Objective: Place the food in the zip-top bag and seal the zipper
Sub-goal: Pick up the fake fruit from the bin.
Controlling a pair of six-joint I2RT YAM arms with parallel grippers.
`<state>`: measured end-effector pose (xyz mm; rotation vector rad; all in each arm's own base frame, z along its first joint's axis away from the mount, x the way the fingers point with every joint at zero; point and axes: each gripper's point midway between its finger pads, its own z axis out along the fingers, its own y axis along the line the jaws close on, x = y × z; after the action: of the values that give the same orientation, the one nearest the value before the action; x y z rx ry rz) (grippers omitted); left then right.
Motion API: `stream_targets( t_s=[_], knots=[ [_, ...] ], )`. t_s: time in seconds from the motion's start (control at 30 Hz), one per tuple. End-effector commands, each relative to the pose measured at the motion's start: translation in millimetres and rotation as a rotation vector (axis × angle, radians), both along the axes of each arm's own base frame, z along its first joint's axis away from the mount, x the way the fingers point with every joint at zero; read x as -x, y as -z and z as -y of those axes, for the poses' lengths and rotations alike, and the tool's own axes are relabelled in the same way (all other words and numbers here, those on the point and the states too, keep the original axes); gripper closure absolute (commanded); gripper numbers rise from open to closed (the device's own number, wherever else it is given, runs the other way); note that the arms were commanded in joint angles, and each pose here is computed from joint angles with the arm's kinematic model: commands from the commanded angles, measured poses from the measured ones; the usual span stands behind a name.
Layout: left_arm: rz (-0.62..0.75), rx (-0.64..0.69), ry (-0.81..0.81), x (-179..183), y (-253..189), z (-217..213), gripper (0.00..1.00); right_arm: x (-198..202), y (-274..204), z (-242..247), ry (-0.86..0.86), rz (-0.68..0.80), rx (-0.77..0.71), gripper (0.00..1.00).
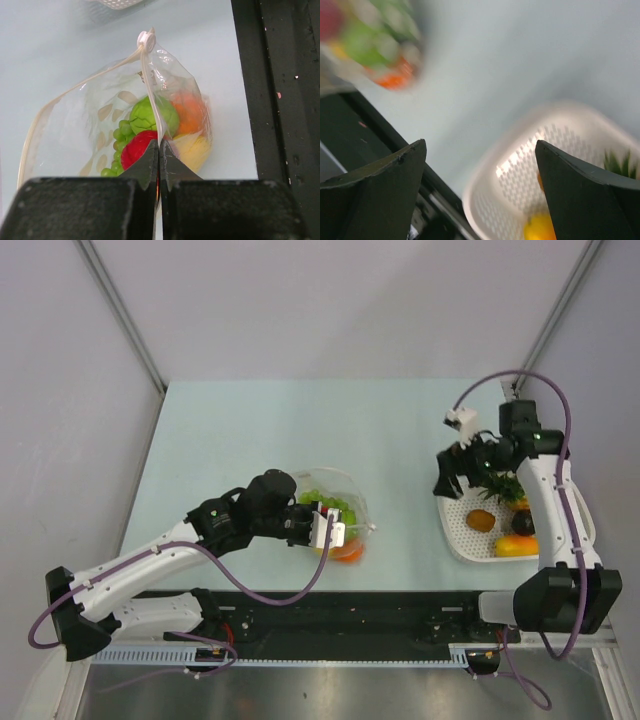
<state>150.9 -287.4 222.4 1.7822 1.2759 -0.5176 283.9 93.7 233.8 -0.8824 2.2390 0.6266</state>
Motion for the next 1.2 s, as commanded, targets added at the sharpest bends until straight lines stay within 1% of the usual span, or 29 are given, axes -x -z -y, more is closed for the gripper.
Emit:
stream_targets(
  t_s=[0.0, 0.03, 0.07, 0.1, 0.13, 0.23, 0.3, 0.4, 0.47, 0.57, 0.73, 1.0, 1.17],
  knots=[
    [0.019, 0.066, 0.017, 2.0, -20.4, 7.6, 1.00, 30.2, 67.8, 96.9, 0.051, -0.048, 0.381, 0.07],
    [0.016, 0.068, 0.018, 2.2, -20.1, 8.5, 1.00, 39.1, 88.8, 107.0, 0.053, -0.087, 0.422, 0.07],
    [0.013, 0.070, 0.016, 2.5, -20.5, 8.3, 1.00, 39.8, 95.6, 121.9, 0.069, -0.088, 0.491, 0.07],
    [0.010, 0.070, 0.020, 2.9, -20.0, 9.1, 1.00, 34.7, 100.6, 131.6, 0.074, -0.068, 0.525, 0.07],
    [0.008, 0.069, 0.019, 2.9, -19.5, 9.3, 1.00, 39.8, 113.1, 138.3, 0.078, -0.101, 0.555, 0.07],
    [0.008, 0.068, 0.020, 2.5, -19.2, 9.8, 1.00, 35.4, 130.9, 148.9, 0.086, -0.127, 0.597, 0.09],
    [0.013, 0.067, 0.016, 1.6, -19.6, 9.2, 1.00, 32.0, 140.6, 150.8, 0.086, -0.147, 0.598, 0.09],
    [0.012, 0.063, 0.016, 2.0, -17.8, 8.4, 1.00, 28.1, 140.8, 145.3, 0.085, -0.162, 0.560, 0.09],
    [0.011, 0.062, 0.016, 2.3, -16.9, 8.0, 1.00, 24.6, 134.0, 134.1, 0.079, -0.158, 0.516, 0.09],
    [0.005, 0.059, 0.019, 3.0, -15.4, 8.5, 1.00, 23.1, 123.1, 119.9, 0.067, -0.155, 0.490, 0.09],
    [0.006, 0.057, 0.024, 2.4, -14.0, 10.1, 1.00, 29.7, 134.6, 125.2, 0.048, -0.172, 0.544, 0.09],
    [0.017, 0.050, 0.035, 3.1, -13.0, 8.6, 1.00, 15.3, 153.6, 156.2, 0.071, -0.179, 0.635, 0.07],
    [0.017, 0.050, 0.033, 2.0, -12.9, 9.8, 1.00, 13.3, 168.6, 153.7, 0.049, -0.217, 0.618, 0.09]
  ],
)
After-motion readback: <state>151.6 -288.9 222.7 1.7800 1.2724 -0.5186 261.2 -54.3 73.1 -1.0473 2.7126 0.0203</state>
